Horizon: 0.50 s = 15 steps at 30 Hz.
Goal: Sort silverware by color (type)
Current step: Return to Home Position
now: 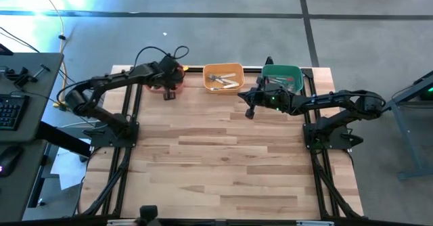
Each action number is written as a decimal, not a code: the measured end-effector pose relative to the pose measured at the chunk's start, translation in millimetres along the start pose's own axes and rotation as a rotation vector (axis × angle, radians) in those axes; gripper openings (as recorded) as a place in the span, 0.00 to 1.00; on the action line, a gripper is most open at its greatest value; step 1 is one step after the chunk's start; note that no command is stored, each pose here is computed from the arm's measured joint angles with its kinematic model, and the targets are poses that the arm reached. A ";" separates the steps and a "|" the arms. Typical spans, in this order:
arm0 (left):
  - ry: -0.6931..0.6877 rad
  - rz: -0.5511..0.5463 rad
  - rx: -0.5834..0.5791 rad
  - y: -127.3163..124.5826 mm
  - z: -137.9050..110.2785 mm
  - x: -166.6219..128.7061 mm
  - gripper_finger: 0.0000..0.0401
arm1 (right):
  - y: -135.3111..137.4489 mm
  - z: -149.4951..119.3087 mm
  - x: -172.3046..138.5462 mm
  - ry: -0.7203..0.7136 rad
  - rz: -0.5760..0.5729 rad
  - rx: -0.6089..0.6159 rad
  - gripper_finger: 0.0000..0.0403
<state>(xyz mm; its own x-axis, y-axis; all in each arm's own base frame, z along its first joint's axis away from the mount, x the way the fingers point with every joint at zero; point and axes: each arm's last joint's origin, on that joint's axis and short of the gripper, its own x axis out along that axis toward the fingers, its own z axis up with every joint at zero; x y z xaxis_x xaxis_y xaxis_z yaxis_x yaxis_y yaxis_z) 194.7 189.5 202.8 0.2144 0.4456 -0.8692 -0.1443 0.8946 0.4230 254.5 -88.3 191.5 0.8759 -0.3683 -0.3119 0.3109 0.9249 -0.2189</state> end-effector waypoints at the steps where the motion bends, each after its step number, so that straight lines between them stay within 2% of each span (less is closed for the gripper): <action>1: -0.040 -0.023 -0.025 -1.5 1.9 -4.2 0.06 | 0.1 -0.1 0.0 0.001 0.000 -0.005 0.00; 5: -0.222 -0.195 -0.159 -12.6 11.4 -19.7 0.01 | 0.5 -2.8 -1.2 -0.012 -0.003 -0.044 0.00; 7: -0.283 -0.268 -0.192 -28.0 14.2 -23.1 0.01 | 1.5 -13.8 -5.9 -0.041 -0.014 -0.054 0.00; 10: -0.316 -0.252 -0.170 -59.4 13.7 -21.7 0.00 | 1.0 -35.4 -18.4 -0.109 -0.048 -0.046 0.00; 13: -0.455 -0.211 -0.221 -82.6 15.9 -23.0 0.00 | -1.0 -57.1 -33.7 -0.150 -0.085 -0.032 0.00; 15: -0.530 -0.216 -0.208 -98.3 7.9 -19.6 0.00 | -3.4 -65.8 -43.5 -0.193 -0.113 -0.007 0.00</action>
<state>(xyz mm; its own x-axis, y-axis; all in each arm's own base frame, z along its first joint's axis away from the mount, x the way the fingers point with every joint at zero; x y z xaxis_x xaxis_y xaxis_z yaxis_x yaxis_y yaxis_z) 212.4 93.1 180.3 0.7039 0.2593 -0.6613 -0.2183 0.9649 0.1459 191.0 -81.7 144.9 0.8900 -0.4443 -0.1025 0.4094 0.8777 -0.2493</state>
